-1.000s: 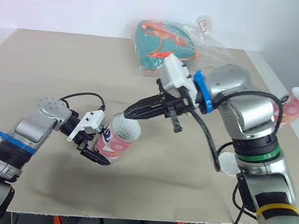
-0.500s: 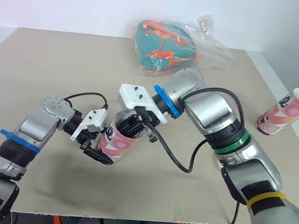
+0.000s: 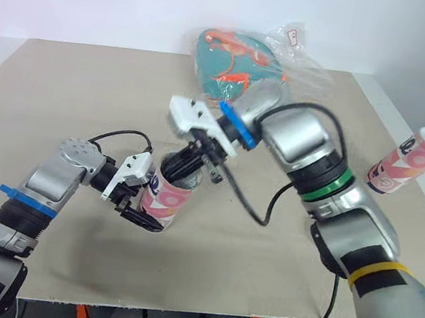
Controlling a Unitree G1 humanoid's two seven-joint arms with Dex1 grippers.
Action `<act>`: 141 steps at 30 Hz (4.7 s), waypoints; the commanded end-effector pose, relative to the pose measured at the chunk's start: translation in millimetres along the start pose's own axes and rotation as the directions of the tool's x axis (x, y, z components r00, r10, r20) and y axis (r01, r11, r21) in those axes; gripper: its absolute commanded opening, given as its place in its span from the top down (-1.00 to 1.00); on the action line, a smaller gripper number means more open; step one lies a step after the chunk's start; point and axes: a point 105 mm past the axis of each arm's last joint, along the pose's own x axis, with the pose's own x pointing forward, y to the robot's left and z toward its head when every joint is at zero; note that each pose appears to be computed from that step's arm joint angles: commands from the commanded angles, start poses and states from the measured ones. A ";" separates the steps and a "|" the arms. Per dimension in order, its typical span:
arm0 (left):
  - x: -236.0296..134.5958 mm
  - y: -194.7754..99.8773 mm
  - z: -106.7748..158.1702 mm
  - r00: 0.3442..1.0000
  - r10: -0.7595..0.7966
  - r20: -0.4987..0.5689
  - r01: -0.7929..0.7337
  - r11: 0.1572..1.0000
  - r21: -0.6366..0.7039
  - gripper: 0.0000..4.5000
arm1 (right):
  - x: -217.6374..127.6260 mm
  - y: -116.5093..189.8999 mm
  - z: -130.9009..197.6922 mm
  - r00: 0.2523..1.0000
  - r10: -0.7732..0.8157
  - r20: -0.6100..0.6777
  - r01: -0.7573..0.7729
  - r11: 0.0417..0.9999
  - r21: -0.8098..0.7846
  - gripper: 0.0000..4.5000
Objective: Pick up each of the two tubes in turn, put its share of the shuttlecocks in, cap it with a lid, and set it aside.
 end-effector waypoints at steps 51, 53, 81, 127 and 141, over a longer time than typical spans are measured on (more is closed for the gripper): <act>104.1 18.0 24.9 0.891 0.158 0.426 -0.205 0.976 0.067 -0.53 | -176.3 138.2 -250.4 0.766 -0.169 -0.620 0.512 0.744 0.430 0.54; 104.7 16.8 23.9 0.896 0.148 0.418 -0.192 0.979 0.064 -0.53 | -176.2 133.0 -243.2 0.775 -0.185 -0.604 0.504 0.758 0.414 0.93; 98.3 -3.6 -9.3 0.977 -0.020 0.210 0.022 1.000 -0.007 -0.53 | -87.9 30.7 -7.7 0.923 -0.289 -0.255 0.205 0.929 -0.309 0.98; 88.7 -4.4 -13.8 0.980 0.007 0.200 0.004 0.999 -0.052 -0.53 | -58.8 52.4 -19.0 0.936 -0.110 -0.336 -0.035 0.917 -0.398 0.98; 87.4 -6.3 -14.0 0.979 0.005 0.205 0.008 0.998 -0.062 -0.53 | -40.3 35.6 -34.3 0.925 -0.199 -0.324 0.058 0.916 -0.398 -0.58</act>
